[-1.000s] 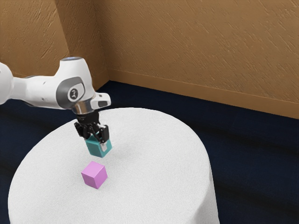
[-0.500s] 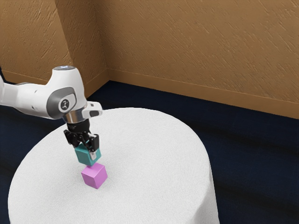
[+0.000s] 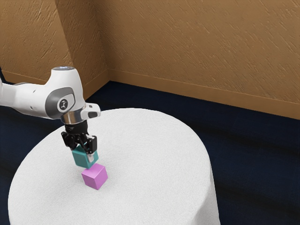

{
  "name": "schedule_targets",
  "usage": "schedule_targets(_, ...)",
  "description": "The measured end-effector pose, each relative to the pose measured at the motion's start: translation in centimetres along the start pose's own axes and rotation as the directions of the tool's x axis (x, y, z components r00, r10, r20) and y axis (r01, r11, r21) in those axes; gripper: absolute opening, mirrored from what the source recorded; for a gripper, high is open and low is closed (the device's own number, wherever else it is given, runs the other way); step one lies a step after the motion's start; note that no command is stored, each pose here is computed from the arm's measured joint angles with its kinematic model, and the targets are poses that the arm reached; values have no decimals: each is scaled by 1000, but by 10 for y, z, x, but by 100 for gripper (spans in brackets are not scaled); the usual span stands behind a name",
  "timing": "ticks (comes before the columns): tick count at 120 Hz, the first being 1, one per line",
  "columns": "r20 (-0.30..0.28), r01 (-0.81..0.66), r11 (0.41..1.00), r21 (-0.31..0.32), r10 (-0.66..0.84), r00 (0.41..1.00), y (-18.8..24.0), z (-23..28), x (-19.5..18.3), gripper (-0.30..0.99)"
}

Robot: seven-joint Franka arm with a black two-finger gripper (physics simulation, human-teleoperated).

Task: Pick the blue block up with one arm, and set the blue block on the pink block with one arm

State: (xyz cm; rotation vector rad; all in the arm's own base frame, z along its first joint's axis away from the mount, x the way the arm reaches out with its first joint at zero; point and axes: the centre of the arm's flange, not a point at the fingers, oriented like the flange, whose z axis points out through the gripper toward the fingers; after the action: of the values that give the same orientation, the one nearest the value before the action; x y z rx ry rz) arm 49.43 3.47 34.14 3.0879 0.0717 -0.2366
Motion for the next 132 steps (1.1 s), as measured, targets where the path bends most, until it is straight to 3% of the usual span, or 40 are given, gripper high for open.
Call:
schedule_targets(52,35,-29,1000,3,29,999,18,3,-3,40)
schedule_targets(78,35,-65,998,1,65,997,33,2,-2,56)
schedule_targets(94,-59,-98,995,3,99,993,49,-51,-2,61)
schedule_targets(114,-304,-92,996,2,88,948,48,-231,28,65)
schedule_targets(126,-357,-49,999,-5,44,933,21,-305,15,66)
schedule_targets(132,-357,-25,1000,-9,21,934,7,-325,7,66)
